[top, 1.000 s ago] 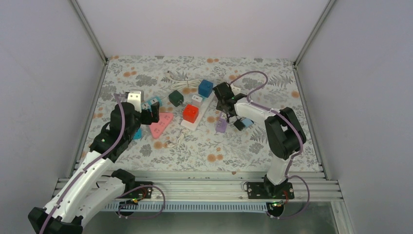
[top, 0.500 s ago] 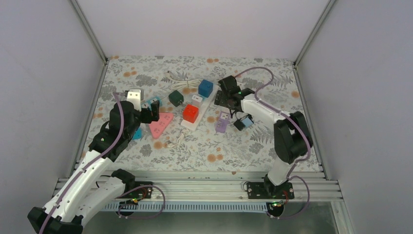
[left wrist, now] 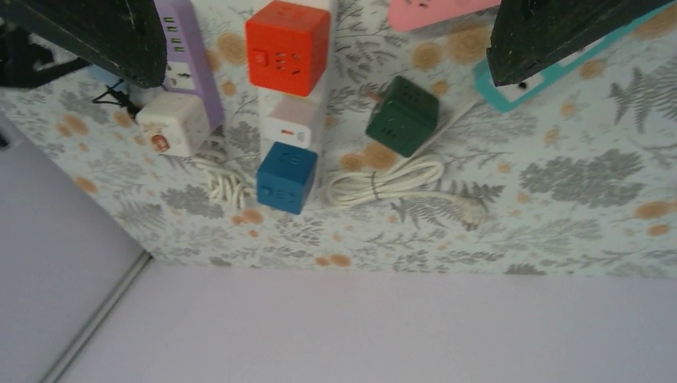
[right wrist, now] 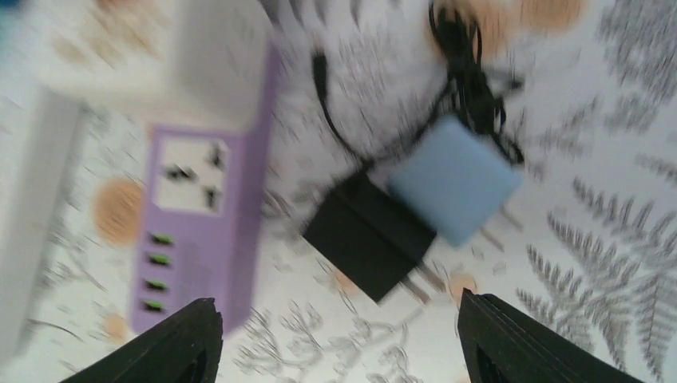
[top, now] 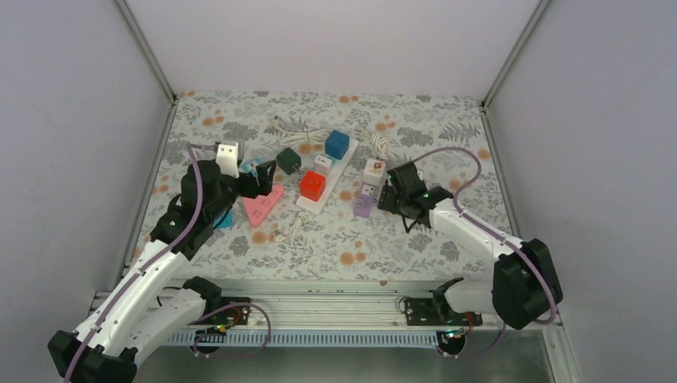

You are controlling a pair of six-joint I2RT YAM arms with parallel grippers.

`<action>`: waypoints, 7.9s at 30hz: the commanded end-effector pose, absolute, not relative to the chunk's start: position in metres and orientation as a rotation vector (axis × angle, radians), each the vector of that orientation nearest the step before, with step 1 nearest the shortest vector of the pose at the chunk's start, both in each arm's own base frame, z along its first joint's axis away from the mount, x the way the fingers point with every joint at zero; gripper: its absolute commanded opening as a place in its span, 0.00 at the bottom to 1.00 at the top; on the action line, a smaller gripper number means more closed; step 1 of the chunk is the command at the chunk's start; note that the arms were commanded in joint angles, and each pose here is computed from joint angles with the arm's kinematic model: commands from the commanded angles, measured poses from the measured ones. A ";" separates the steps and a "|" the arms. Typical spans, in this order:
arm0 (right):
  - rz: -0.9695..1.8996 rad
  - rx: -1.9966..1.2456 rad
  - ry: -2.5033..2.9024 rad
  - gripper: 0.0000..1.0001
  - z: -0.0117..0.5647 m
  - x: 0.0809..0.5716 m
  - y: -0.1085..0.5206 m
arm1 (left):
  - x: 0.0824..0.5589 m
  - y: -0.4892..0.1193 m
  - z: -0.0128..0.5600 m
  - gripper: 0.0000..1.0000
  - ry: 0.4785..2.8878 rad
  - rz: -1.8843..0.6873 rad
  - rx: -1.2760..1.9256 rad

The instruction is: Insert the plug

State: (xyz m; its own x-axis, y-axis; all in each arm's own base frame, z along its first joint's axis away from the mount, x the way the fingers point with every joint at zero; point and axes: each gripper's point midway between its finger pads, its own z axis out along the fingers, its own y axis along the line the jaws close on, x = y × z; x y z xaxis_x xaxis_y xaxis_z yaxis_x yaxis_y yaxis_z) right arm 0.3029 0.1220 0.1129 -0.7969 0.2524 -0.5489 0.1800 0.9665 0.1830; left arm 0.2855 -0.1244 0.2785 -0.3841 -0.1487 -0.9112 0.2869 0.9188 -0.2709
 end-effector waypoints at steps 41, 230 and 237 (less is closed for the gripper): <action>0.018 -0.087 2.707 0.53 0.021 0.342 0.137 | 0.305 -0.149 0.290 1.00 1.907 -0.597 0.097; 0.971 -0.750 2.073 0.98 0.249 0.230 0.310 | 0.385 -0.037 -0.042 0.03 2.733 -0.334 1.124; 0.970 -0.723 2.086 0.98 0.248 0.231 0.309 | 0.386 -0.035 -0.052 0.03 2.802 -0.371 1.089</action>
